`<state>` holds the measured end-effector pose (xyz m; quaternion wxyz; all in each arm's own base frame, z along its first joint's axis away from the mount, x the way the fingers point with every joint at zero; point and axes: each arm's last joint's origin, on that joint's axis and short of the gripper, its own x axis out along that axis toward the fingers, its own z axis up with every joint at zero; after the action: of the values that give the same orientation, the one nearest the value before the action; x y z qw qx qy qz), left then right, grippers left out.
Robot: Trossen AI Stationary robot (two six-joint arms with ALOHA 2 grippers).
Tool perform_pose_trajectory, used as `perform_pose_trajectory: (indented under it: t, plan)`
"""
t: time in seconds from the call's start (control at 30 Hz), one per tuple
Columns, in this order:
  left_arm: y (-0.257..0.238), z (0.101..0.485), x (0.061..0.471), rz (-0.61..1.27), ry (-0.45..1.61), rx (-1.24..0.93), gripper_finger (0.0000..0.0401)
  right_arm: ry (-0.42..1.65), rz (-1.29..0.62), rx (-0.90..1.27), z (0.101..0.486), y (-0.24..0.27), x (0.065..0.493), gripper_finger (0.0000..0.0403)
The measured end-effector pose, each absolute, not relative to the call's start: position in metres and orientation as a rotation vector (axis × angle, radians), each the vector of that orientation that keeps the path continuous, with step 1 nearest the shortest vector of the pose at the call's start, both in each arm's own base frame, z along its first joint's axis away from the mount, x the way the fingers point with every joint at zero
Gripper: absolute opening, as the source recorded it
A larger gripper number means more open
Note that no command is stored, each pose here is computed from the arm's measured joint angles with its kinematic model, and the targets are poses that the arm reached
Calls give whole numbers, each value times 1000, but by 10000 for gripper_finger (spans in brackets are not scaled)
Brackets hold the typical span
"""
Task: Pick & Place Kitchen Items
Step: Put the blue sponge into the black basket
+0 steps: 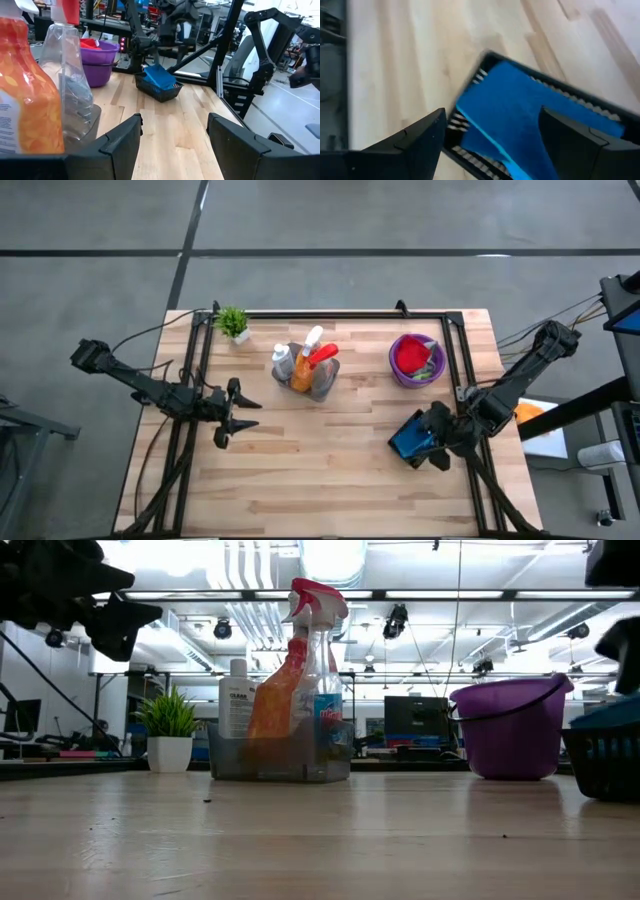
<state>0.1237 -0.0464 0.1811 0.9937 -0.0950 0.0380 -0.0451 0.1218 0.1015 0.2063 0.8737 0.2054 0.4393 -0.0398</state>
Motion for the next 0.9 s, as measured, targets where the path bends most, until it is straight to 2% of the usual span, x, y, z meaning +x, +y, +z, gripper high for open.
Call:
perform_pose_trajectory:
  t: [0.23,0.53,0.9]
  plan:
    - [-46,181,124,-90,75,-196,231,1001,-138,507,202,104,122,307]
    - [-46,181,124,-89,78,-202,231,905,-98,528,230,109,130,307]
    - [-46,178,124,-86,104,-206,231,837,-61,551,240,108,129,307]
